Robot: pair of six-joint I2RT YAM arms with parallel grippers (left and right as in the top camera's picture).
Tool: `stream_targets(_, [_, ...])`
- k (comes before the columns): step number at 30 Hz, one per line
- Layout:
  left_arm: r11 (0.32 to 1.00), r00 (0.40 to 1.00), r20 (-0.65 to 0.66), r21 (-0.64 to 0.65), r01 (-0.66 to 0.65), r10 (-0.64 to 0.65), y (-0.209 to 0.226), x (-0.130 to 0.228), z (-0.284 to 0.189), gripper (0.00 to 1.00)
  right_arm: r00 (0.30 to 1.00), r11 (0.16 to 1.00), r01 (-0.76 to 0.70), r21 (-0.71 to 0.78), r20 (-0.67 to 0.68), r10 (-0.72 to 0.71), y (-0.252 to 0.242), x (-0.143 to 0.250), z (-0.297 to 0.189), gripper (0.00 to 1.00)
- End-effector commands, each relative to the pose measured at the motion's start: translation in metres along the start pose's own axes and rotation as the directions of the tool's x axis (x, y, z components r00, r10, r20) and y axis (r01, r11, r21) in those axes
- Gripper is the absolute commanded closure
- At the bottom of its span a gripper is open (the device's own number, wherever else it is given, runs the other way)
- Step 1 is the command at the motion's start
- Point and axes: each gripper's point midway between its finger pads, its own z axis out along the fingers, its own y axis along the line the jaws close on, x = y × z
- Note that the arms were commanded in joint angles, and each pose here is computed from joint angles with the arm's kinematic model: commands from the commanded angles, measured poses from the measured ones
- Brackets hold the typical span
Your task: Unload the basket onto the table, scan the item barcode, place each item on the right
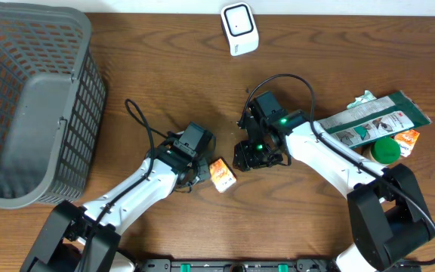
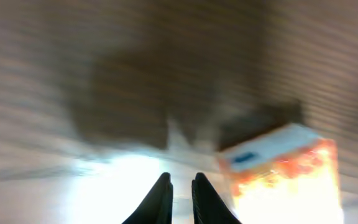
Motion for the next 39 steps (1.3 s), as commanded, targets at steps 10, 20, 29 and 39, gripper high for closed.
stream_targets(10, [0.996, 0.963, -0.269, 0.087, 0.032, -0.008, -0.01, 0.052, -0.003, 0.86, 0.999, 0.999, 0.036, 0.01, 0.025, -0.036, 0.002, -0.004, -0.006, 0.47])
stream_targets(20, [0.979, 0.977, -0.209, 0.205, 0.017, 0.027, -0.041, 0.041, -0.003, 0.86, 0.999, 0.999, 0.048, 0.013, -0.004, -0.048, 0.006, 0.005, -0.002, 0.46])
stream_targets(29, [0.983, 0.986, -0.162, 0.186, -0.006, 0.037, -0.041, 0.036, 0.0, 0.85, 0.996, 0.997, 0.075, 0.014, -0.046, -0.074, 0.015, 0.023, 0.011, 0.47])
stream_targets(39, [0.99, 0.995, -0.1, 0.14, -0.014, 0.028, -0.034, 0.025, 0.002, 0.84, 0.998, 0.996, 0.058, -0.069, -0.008, -0.058, 0.022, 0.033, 0.039, 0.51])
